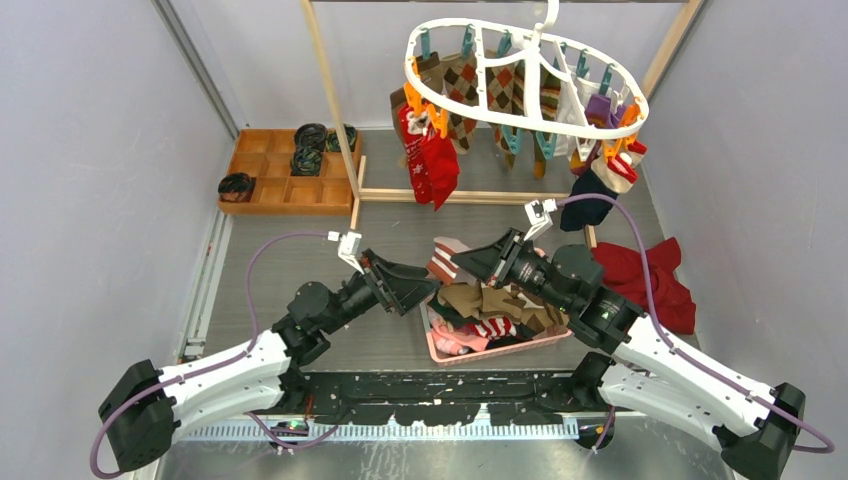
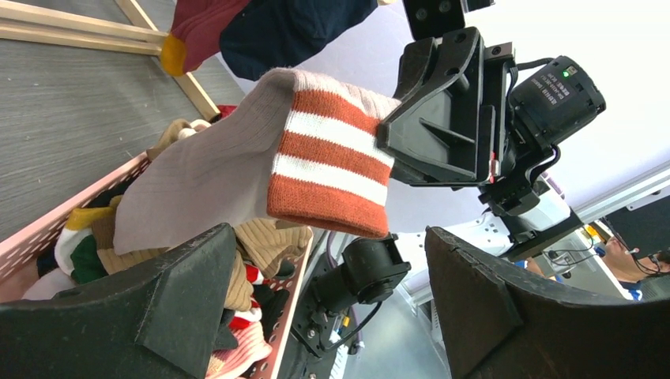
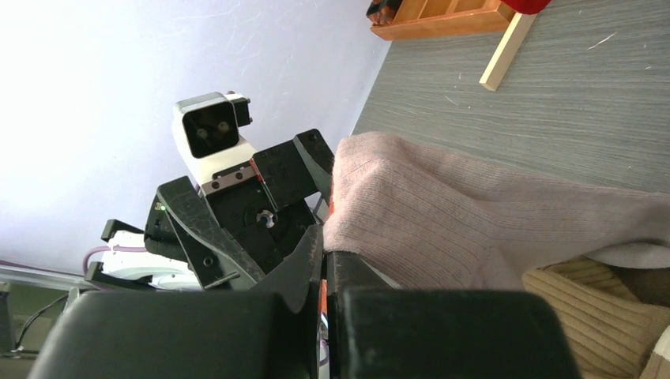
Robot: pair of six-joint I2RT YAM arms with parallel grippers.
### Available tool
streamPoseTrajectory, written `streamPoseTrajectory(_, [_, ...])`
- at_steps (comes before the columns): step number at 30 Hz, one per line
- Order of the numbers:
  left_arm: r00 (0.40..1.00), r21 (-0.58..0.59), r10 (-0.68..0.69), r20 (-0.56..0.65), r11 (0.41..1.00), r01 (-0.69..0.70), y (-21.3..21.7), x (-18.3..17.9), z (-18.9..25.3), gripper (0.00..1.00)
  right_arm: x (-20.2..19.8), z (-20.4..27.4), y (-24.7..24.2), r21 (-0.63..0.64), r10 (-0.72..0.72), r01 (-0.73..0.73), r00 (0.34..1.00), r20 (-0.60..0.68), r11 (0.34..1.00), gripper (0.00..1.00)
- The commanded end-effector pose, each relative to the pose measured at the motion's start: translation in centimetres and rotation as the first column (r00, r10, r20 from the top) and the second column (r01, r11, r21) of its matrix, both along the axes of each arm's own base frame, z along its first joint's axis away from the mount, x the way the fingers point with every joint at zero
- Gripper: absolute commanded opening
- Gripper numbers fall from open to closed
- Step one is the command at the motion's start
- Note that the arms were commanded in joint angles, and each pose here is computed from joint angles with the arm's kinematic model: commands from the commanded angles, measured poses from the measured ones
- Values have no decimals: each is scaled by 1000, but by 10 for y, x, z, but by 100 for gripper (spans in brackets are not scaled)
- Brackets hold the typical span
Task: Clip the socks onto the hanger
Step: Pick up the sock from the bin.
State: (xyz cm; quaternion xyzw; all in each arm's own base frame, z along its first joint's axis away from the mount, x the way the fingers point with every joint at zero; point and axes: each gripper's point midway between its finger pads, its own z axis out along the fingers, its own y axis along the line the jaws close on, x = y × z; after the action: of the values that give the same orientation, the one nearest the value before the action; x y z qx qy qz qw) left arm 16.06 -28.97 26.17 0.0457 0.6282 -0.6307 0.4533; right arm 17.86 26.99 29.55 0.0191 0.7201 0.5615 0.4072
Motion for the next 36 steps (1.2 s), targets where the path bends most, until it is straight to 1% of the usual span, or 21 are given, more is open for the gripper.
streamPoseTrajectory(1, [999,-79,30,25,996,-28,5,5,19,90,1,18,0,76,-11,8,999,39,997,1])
streamPoseTrajectory(10, [998,-151,37,-57,988,-45,5,13,16,87,3,19,3,83,-8,5,999,38,997,1])
streamPoseTrajectory(18, [994,-178,59,-95,981,-75,4,23,16,81,2,20,4,82,-2,-1,999,39,997,1])
streamPoseTrajectory(20, [992,-191,67,-105,978,-86,4,26,18,78,2,19,5,80,0,-4,999,38,997,1])
streamPoseTrajectory(24, [990,-213,64,-122,973,-89,2,29,21,64,2,20,5,82,2,-5,999,40,997,1])
streamPoseTrajectory(27, [986,-221,82,-146,969,-113,2,35,22,58,1,19,5,82,5,-8,999,39,997,1])
streamPoseTrajectory(30, [984,-227,70,-161,968,-106,-2,37,24,52,1,18,5,80,4,-7,999,38,997,1])
streamPoseTrajectory(33, [985,-253,55,-165,963,-96,-3,36,30,41,1,17,4,77,0,-3,999,35,997,1])
streamPoseTrajectory(35, [986,-270,45,-163,959,-88,-4,36,34,29,1,16,3,73,-5,2,999,33,997,1])
streamPoseTrajectory(36, [986,-274,42,-162,958,-86,-4,36,35,25,2,16,2,70,-8,6,999,34,998,1])
